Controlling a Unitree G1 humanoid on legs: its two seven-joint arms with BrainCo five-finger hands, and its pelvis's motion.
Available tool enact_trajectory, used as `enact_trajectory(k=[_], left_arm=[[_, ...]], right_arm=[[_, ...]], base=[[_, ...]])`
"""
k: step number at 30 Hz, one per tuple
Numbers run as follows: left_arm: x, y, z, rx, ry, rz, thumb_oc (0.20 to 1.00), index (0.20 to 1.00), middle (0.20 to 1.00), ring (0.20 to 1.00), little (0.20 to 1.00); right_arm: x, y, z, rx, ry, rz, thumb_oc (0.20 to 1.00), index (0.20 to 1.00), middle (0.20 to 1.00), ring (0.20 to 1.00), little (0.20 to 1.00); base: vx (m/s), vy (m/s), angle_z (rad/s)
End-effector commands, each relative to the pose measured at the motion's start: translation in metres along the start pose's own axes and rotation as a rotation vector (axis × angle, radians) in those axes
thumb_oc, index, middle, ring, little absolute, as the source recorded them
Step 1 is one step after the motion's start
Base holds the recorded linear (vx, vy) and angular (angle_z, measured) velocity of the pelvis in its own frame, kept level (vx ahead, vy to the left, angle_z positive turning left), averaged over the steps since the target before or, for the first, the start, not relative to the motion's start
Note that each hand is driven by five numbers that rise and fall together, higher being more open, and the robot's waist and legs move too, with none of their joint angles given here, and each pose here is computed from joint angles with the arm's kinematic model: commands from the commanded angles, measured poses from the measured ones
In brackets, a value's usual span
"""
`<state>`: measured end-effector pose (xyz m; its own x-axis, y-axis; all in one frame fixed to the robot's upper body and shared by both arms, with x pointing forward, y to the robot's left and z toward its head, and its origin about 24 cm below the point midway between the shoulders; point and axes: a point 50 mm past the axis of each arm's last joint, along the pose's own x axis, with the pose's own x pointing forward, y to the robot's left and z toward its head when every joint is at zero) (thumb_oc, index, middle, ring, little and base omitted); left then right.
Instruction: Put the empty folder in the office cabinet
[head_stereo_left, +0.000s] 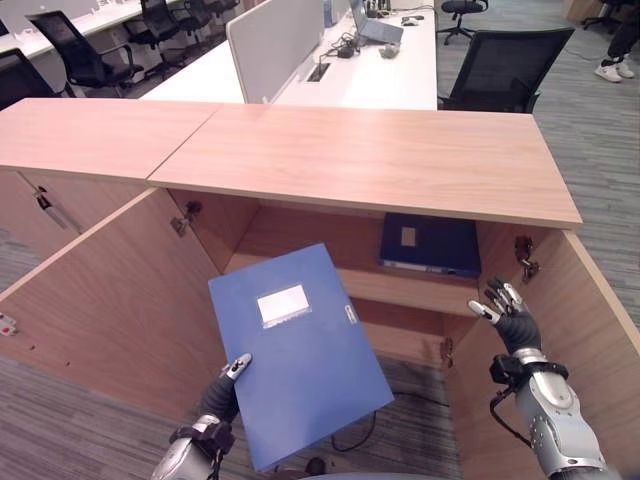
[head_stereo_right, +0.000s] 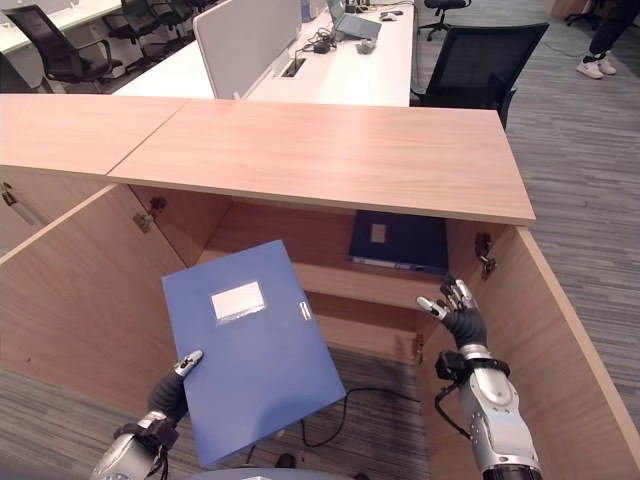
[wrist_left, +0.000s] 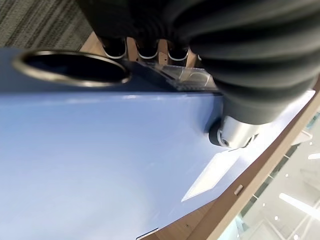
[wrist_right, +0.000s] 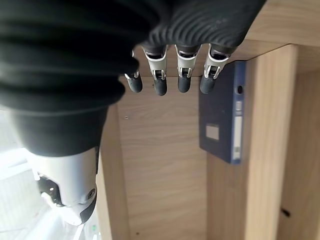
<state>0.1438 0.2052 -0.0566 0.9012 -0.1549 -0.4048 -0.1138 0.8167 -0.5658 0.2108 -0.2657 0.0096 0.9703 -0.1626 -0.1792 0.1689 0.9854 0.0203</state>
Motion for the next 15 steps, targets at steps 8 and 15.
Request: enact_trajectory(k=[8,15], left_arm=[[0.006,0.006,0.023,0.029,-0.141,0.064,0.2,0.2,0.2,0.2,0.2],[0.018,0.0,0.02,0.012,-0.158,0.103,0.2,0.2,0.2,0.2,0.2]], right_arm=[[-0.001,0.009,-0.03,-0.028,0.102,0.029,1.0,1.0,1.0,1.0,1.0],[-0.015,0.007,-0.072,-0.071,0.288,-0.002,1.0,1.0,1.0,1.0,1.0]], base=[[-0.01,-0.007,0.0],[-0.02,-0.021,0.0]])
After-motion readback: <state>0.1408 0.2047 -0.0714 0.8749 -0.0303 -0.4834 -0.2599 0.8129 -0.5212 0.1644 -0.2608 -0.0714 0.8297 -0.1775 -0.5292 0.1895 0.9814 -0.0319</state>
